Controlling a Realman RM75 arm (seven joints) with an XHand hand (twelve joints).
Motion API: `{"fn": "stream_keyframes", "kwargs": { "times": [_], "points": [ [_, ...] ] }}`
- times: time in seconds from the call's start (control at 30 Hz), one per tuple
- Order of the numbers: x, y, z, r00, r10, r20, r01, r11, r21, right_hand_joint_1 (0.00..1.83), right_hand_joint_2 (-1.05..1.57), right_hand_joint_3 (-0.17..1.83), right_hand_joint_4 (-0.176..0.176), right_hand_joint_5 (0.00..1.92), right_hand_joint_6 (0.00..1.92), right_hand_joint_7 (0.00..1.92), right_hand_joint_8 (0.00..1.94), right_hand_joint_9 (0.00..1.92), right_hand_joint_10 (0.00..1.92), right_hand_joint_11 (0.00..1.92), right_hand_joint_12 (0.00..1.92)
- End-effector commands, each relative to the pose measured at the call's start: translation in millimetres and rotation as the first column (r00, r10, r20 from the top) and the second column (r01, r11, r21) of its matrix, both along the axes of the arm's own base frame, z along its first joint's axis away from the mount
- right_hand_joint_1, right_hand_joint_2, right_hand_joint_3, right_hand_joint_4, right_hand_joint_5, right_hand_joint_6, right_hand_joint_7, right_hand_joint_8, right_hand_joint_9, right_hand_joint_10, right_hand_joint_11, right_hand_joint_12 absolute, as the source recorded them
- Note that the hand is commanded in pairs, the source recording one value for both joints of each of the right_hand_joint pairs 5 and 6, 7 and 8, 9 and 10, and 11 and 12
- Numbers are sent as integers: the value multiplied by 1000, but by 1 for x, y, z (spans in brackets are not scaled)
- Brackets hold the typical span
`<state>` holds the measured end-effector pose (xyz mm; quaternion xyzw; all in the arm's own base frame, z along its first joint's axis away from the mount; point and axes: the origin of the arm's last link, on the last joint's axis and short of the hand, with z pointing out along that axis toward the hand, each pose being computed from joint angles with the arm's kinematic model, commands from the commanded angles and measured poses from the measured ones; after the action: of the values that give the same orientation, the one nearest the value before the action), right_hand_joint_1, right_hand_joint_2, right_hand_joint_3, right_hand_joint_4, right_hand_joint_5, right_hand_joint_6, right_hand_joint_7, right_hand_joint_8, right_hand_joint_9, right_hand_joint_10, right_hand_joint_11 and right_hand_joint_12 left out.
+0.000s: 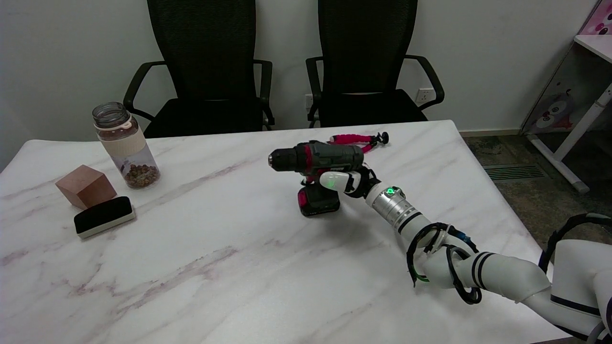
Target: Pick up the power screwdriver.
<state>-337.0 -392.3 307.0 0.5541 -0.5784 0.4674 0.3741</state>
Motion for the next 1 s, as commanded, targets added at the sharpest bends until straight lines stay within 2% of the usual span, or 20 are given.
{"fn": "stream_keyframes", "kwargs": {
  "times": [0.03,0.43,0.53,0.57,0.6,0.63,0.7,0.73,0.83,1.0],
  "points": [
    [5,-8,4,1000,3,-20,-3,1000,-9,1068,-91,889,176,629,629,629,629,1168,1168,1063,1063],
    [11,-16,3,998,4,-62,-4,1000,11,1040,-4,892,176,723,723,723,723,1168,1168,1211,1211],
    [12,-17,3,998,4,-67,-4,1000,12,1041,3,873,173,724,724,724,724,1081,1081,1215,1215],
    [12,-17,3,998,4,-68,-3,1000,12,1040,0,835,172,717,717,717,717,983,983,1182,1182],
    [12,-17,3,998,4,-68,-3,1000,12,1035,-20,837,168,714,714,714,714,857,857,1032,1032],
    [12,-17,3,998,3,-65,-2,1000,13,1023,-60,858,158,710,710,710,710,634,634,738,738],
    [11,-17,4,998,0,-64,1,1000,11,1016,-95,886,147,701,701,701,701,536,536,528,528],
    [10,-16,5,998,-3,-63,4,1000,10,1024,-104,894,135,696,696,696,696,505,505,497,497],
    [10,-15,6,998,-1,-59,1,1000,8,988,-170,942,140,658,658,658,658,447,447,428,428],
    [12,-13,5,999,9,-48,-8,1000,12,963,-220,968,117,610,610,610,610,398,398,389,389]
  ]
}}
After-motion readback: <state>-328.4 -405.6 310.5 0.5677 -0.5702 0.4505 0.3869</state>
